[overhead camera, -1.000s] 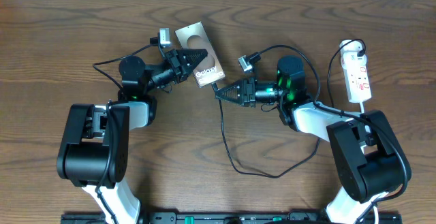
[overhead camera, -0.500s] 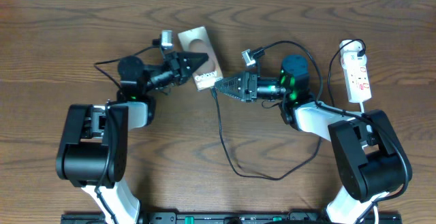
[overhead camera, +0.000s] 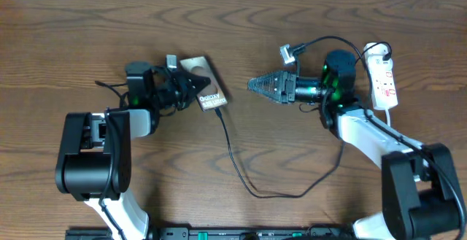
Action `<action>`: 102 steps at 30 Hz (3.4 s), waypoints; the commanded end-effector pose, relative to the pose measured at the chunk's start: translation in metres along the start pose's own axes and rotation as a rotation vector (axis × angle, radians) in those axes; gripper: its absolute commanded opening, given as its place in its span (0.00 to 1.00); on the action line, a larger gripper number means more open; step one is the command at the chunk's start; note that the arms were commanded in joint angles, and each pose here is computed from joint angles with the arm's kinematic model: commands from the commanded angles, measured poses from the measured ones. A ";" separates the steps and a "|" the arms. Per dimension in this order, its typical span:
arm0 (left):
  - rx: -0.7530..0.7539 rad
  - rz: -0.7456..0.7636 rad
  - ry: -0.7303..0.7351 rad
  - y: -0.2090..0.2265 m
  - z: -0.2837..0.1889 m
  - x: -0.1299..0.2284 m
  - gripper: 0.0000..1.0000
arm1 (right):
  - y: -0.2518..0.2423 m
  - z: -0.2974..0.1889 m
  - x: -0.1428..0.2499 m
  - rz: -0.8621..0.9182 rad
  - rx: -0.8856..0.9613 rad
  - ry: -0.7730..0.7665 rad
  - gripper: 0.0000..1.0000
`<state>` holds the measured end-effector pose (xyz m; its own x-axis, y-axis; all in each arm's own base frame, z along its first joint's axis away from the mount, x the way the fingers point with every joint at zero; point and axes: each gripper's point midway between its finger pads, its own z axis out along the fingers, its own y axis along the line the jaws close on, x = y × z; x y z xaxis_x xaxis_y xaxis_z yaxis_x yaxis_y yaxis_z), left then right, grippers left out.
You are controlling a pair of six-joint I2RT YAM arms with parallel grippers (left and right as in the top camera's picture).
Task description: Plug charger to phone and switch on socket
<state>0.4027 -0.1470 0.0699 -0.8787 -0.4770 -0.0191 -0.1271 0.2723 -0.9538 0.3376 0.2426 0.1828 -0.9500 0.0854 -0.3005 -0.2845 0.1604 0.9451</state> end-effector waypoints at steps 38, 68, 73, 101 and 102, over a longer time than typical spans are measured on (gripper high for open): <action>-0.312 0.183 0.153 0.037 0.062 0.020 0.81 | -0.051 -0.075 0.023 -0.135 0.693 -0.137 0.99; -0.879 0.435 -0.090 -0.041 -0.127 -0.012 0.91 | -0.018 -0.166 0.025 -0.186 1.145 -0.294 0.99; -0.849 0.573 -0.112 -0.086 -0.162 0.021 0.92 | -0.016 -0.184 0.024 -0.155 1.209 -0.317 0.99; -0.769 0.703 -0.214 -0.109 -0.207 0.088 0.92 | -0.091 -0.360 -0.027 0.135 1.481 -0.709 0.99; -0.769 0.703 -0.214 -0.109 -0.207 0.088 0.92 | -0.102 -0.366 -0.032 0.144 1.491 -0.719 0.99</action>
<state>0.2448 -0.0457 0.2376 -0.7733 -0.1415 -0.6181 0.0450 0.9601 -0.2761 0.3394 -0.1147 0.1510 -0.6025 0.5171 -0.6080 0.5235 0.8310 0.1879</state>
